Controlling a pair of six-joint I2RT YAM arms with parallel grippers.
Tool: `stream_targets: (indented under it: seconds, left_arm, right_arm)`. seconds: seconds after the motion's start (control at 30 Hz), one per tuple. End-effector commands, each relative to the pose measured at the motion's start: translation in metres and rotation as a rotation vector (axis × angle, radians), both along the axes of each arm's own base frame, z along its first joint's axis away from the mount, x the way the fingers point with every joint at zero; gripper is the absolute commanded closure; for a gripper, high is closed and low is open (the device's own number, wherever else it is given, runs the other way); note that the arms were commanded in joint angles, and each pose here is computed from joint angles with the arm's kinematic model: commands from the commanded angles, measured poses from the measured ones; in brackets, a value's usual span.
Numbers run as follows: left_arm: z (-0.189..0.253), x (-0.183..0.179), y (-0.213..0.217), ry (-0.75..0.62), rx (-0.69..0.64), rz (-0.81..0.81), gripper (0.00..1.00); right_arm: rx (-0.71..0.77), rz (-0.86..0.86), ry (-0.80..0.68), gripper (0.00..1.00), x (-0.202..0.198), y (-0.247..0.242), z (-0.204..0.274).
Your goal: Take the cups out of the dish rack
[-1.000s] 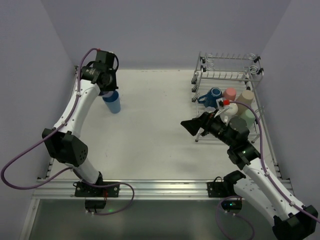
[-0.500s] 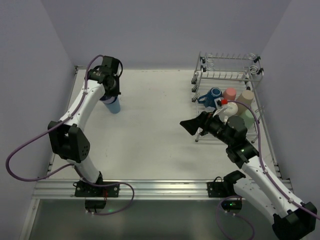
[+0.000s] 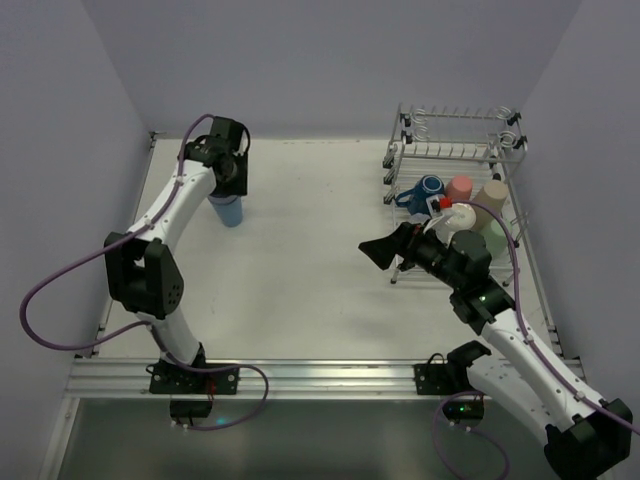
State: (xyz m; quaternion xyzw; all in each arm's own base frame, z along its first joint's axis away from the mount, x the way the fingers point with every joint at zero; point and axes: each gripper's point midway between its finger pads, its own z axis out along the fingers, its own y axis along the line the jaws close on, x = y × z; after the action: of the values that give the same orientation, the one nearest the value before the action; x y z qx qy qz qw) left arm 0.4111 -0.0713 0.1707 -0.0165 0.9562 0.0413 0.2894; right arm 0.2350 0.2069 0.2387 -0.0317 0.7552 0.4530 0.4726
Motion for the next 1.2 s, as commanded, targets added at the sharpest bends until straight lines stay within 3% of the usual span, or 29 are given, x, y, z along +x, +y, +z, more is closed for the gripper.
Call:
stream_targets:
  seconds: [0.0,0.23,0.33,0.43,0.47,0.57,0.7,0.8,0.83,0.9,1.0,1.17]
  left_arm:
    - [-0.002,0.01,-0.003,-0.009,0.006,-0.061,0.53]
    - [0.011,0.025,-0.003,-0.058,0.011,-0.047,0.48]
    - [0.024,0.023,-0.003,-0.089,0.006,-0.048,0.41]
    - [0.053,0.019,-0.009,-0.167,-0.023,-0.061,0.28]
    - [0.072,0.016,-0.01,-0.219,-0.037,-0.063,0.19]
    - [0.122,0.009,-0.027,-0.363,-0.127,-0.115,0.06]
    - [0.181,-0.011,-0.067,-0.561,-0.267,-0.25,0.03]
    - [0.216,-0.05,-0.113,-0.68,-0.415,-0.414,0.02]
    - [0.195,-0.065,-0.133,-0.635,-0.454,-0.48,0.01]
    - [0.207,-0.099,-0.155,-0.681,-0.58,-0.603,0.01]
    - [0.176,-0.142,-0.17,-0.636,-0.694,-0.729,0.0]
    - [0.134,-0.187,-0.156,-0.606,-0.697,-0.813,0.0]
  right_arm:
    - [-0.003,-0.016,-0.04,0.01,0.006,0.0,0.013]
    - [-0.07,-0.075,-0.082,0.01,0.016,-0.011,0.028]
    - [-0.095,-0.089,-0.1,0.02,0.015,-0.015,0.037]
    - [-0.13,-0.132,-0.134,0.05,0.019,-0.025,0.05]
    - [-0.152,-0.162,-0.128,0.06,0.021,-0.03,0.05]
    - [-0.215,-0.26,-0.133,0.07,0.028,-0.049,0.055]
    - [-0.295,-0.418,-0.109,0.09,0.037,-0.081,0.05]
    - [-0.348,-0.55,-0.077,0.07,0.041,-0.11,0.043]
    - [-0.369,-0.58,-0.06,0.03,0.04,-0.118,0.04]
    - [-0.398,-0.663,-0.04,0.01,0.042,-0.139,0.039]
    - [-0.434,-0.754,0.011,0.01,0.042,-0.167,0.033]
    - [-0.57,-0.831,0.125,0.01,0.054,-0.193,0.011]
